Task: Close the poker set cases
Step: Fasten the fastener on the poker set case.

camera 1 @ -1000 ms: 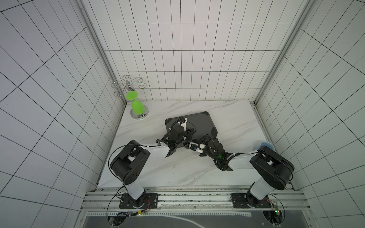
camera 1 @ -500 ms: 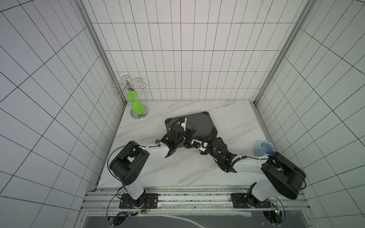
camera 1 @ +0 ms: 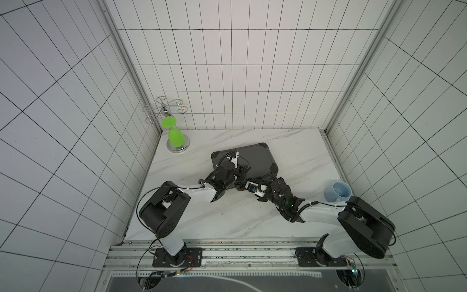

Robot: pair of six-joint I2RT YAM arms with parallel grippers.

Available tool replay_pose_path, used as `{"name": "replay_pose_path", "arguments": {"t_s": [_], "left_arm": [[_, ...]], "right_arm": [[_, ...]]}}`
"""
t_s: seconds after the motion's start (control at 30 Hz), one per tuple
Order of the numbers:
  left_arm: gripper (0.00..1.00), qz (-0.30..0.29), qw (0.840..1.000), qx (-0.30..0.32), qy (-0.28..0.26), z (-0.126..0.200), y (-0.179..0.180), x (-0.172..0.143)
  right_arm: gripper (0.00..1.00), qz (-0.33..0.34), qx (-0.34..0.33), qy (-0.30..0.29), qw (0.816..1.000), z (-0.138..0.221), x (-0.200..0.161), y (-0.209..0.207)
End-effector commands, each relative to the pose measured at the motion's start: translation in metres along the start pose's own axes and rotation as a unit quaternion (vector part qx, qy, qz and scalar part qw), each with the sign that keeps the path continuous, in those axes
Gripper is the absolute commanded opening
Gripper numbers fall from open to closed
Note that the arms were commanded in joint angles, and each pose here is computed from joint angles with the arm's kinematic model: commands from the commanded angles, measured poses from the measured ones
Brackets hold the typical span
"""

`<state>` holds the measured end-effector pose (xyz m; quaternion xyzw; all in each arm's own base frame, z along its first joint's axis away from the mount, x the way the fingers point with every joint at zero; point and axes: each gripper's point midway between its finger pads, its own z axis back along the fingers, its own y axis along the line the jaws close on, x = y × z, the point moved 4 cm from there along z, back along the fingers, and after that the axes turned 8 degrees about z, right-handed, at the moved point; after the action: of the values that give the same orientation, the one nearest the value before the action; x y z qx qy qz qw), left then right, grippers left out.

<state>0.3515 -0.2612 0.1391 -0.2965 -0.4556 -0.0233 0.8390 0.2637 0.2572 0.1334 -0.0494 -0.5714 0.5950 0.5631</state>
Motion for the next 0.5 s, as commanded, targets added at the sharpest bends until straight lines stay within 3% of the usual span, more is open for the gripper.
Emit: {"name": "replay_pose_path", "arguments": {"t_s": [0.0,0.23,0.47], "left_arm": [[0.49,0.006,0.987,0.08,0.141,0.007,0.043,-0.075],[0.53,0.005,0.988,0.077,0.136,0.01,0.041,-0.07],[0.97,0.007,0.991,0.064,0.118,0.021,0.03,-0.053]], "right_arm": [[0.37,-0.003,0.026,0.021,0.999,0.004,-0.015,0.022],[0.37,-0.001,0.053,0.033,0.998,0.0,-0.012,0.031],[0.37,-0.004,0.02,0.07,0.997,-0.014,-0.02,0.023]]}}
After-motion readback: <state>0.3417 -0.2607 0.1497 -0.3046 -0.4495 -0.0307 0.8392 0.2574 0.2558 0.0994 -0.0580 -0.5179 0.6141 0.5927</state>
